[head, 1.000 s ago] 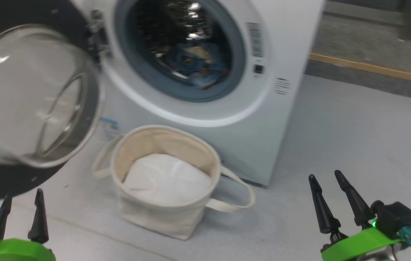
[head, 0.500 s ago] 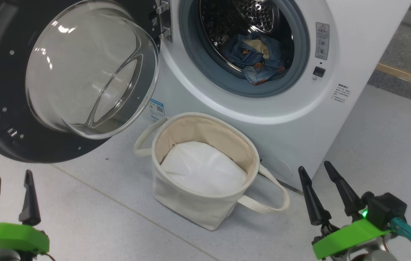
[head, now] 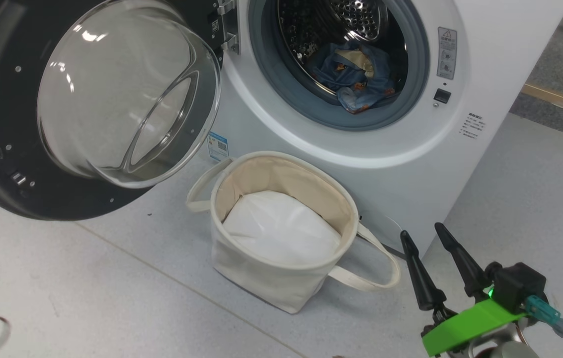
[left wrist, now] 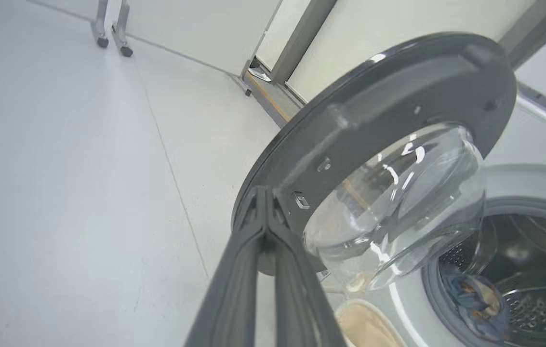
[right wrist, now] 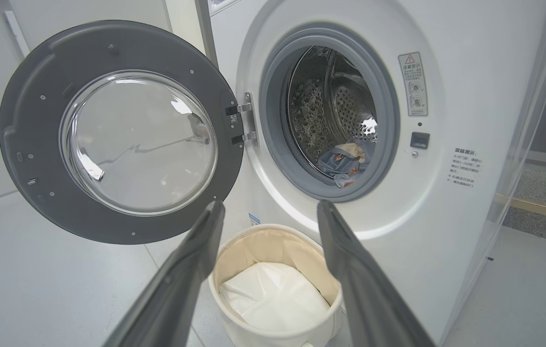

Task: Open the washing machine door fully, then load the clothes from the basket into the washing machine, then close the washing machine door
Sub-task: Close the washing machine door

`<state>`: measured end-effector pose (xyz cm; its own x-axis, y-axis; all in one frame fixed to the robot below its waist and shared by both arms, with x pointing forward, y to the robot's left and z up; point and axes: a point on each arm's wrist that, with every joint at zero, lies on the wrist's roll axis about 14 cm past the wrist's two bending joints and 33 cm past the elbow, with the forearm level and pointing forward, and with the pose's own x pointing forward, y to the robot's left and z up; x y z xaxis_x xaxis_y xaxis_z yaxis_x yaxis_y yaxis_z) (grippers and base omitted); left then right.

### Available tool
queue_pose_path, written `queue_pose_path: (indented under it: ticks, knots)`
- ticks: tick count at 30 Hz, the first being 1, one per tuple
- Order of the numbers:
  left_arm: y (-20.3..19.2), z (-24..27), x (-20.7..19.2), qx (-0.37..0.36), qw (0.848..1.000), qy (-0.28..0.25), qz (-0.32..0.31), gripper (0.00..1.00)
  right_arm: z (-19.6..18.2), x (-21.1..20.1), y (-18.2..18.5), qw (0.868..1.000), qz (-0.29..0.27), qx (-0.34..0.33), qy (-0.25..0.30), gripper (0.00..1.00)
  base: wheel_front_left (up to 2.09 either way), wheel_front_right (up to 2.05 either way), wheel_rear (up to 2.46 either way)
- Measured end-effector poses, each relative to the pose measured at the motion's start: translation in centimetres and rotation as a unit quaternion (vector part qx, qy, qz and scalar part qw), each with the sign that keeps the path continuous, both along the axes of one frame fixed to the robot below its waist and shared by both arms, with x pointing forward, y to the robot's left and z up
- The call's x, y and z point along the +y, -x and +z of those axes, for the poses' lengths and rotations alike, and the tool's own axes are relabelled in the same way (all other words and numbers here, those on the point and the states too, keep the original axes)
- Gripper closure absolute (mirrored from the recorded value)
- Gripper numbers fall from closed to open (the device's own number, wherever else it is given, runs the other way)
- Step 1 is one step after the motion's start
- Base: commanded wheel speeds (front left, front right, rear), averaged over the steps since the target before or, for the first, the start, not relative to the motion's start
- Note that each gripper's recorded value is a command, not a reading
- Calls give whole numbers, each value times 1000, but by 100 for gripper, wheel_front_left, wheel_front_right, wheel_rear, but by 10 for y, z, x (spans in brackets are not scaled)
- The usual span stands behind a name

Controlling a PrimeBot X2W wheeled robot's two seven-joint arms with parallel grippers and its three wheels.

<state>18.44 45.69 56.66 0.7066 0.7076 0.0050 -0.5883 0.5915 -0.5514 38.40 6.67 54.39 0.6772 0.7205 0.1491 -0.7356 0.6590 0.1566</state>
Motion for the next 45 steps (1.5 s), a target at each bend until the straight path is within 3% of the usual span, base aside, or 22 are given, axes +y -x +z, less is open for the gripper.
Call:
queue_pose_path:
  ticks: [4, 7, 15, 24, 45]
  knots:
    - [8, 5, 29, -70, 991, 111, 10, 100, -2, -1, -1, 1000, -1, 5, 3, 0, 0, 0, 0]
    - [5, 11, 45, -98, 981, 167, -1, 100, -6, -3, -3, 1000, -2, 11, 9, 0, 0, 0, 0]
    - [-20, 40, 76, -151, 957, 242, -47, 100, -5, -7, -14, 1000, -2, 9, 26, 0, 0, 0, 0]
    - [-45, 60, 95, -176, 951, 250, -52, 100, -10, -15, -26, 999, -7, 12, 51, 0, 0, 0, 0]
    - [-147, 45, 95, -133, 956, 254, -59, 100, -31, -34, -67, 995, -28, 29, 96, 0, 0, 0, 0]
